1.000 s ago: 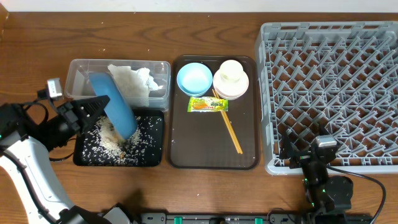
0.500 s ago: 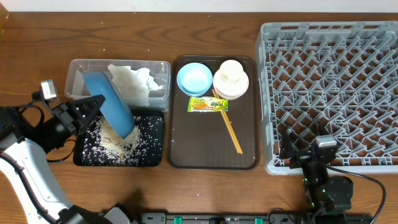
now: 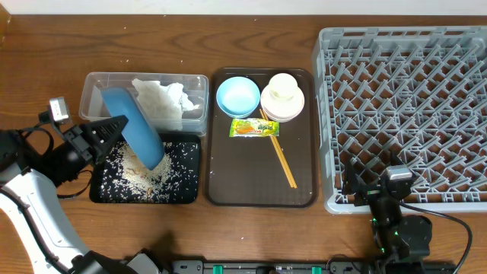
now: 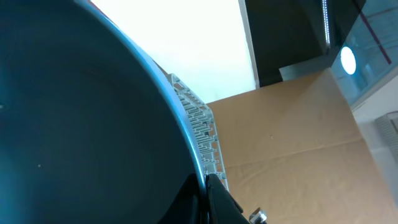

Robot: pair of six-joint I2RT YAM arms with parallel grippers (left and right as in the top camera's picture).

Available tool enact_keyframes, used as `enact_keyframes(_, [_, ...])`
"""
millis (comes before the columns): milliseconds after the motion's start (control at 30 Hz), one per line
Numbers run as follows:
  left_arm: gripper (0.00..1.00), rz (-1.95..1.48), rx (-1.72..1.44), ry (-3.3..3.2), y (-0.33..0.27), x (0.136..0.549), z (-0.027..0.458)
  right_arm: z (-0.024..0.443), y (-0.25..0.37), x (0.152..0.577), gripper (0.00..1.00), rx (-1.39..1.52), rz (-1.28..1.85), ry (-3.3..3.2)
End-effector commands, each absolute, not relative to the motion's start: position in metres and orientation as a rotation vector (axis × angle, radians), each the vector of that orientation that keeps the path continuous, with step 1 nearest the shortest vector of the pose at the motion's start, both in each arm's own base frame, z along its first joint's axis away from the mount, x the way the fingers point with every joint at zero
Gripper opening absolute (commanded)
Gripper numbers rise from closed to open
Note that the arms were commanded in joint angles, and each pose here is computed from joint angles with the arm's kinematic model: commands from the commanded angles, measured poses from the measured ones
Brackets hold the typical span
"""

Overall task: Sort waste into correct bins and load items into the dishwasher rack
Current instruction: 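Lift the blue plate with the left gripper and tip rice onto the black tray, then return the blue plate with the left gripper onto the brown tray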

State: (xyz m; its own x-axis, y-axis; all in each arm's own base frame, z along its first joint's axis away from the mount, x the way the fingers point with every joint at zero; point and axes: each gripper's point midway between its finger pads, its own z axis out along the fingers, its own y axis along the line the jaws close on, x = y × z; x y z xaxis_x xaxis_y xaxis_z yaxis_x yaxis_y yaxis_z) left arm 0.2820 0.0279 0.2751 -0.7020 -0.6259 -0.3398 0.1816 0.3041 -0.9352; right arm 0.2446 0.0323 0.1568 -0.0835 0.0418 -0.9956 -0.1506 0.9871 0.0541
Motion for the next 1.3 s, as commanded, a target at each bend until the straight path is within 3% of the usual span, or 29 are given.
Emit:
enact_keyframes(0, [0.06, -1.509, -0.39, 1.829, 0.029, 0.282, 0.283, 0.155, 0.033, 0.244, 0.99, -0.087, 0.162, 1.651])
enact_keyframes(767, [0.06, -1.563, -0.418, 1.845, 0.021, 0.283, 0.282, 0.156, 0.033, 0.244, 0.99, -0.087, 0.162, 1.651])
enact_keyframes(1267, [0.06, -1.485, -0.265, 2.189, -0.067, 0.253, 0.278, 0.156, 0.033, 0.244, 0.99, -0.087, 0.162, 1.651])
